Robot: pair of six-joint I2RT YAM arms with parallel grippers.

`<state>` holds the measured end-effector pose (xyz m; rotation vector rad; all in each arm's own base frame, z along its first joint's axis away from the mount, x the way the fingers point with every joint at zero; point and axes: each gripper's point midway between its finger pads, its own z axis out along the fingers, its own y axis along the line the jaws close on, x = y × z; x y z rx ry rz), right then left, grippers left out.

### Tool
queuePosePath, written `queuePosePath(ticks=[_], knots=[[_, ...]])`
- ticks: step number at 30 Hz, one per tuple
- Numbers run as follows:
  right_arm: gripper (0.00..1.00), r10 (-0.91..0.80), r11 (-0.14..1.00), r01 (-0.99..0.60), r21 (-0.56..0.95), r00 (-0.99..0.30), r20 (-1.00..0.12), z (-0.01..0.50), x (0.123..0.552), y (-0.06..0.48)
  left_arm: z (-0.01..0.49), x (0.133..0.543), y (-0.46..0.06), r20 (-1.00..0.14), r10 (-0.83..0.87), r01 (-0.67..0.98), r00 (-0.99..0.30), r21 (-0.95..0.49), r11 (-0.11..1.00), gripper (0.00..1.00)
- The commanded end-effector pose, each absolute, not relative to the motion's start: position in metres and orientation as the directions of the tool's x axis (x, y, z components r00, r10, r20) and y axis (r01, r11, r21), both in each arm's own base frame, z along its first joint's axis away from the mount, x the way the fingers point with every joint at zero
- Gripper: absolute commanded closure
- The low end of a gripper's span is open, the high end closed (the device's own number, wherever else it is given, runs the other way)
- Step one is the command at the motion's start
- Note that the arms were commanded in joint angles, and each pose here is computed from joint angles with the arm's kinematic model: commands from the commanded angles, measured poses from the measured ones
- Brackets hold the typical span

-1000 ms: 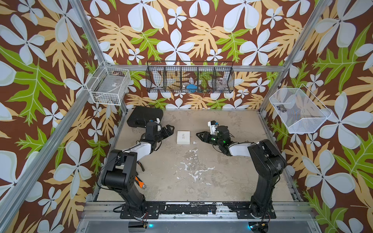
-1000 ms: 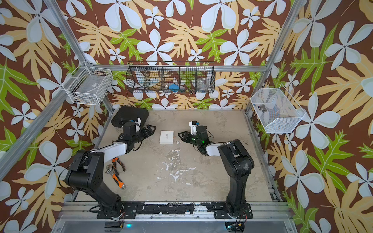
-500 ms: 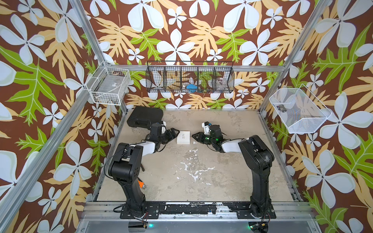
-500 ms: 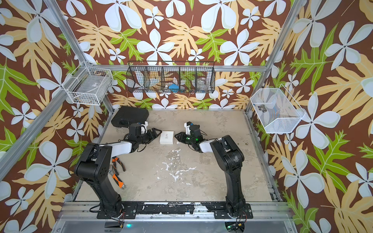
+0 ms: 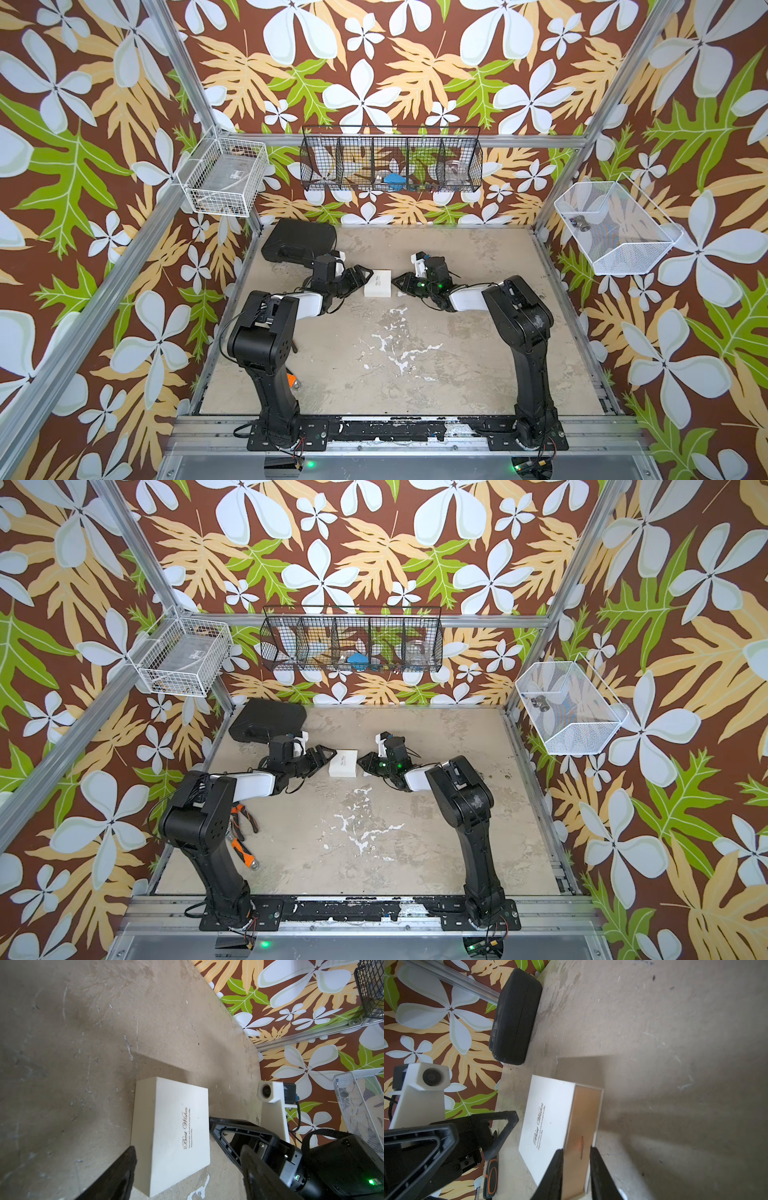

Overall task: Place the earrings into the drawer-style jewelry box
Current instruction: Open the drawer in the jewelry box.

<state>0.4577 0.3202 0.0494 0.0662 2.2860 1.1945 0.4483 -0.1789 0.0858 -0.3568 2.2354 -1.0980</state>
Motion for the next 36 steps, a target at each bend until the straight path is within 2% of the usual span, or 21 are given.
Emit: queuePosePath(ticks=[1,28,36], knots=[[0.75,0.297,0.598,-0.2,0.776,-0.844,-0.446,0.051,0.46,0.322,0.09,0.449,-0.184,-0.402,-0.485,0.047,-0.777,-0.804,0.592,0.21],[0.8,0.32,0.544,-0.188,0.818,-0.855,-0.408,0.05,0.463,0.331,0.073,0.445,-0.188,-0.368,-0.479,0.027,-0.797,-0.814,0.581,0.26],[0.91,0.323,0.539,-0.19,0.821,-0.853,-0.41,0.052,0.466,0.332,0.072,0.444,-0.189,-0.366,-0.475,0.026,-0.8,-0.812,0.583,0.26]])
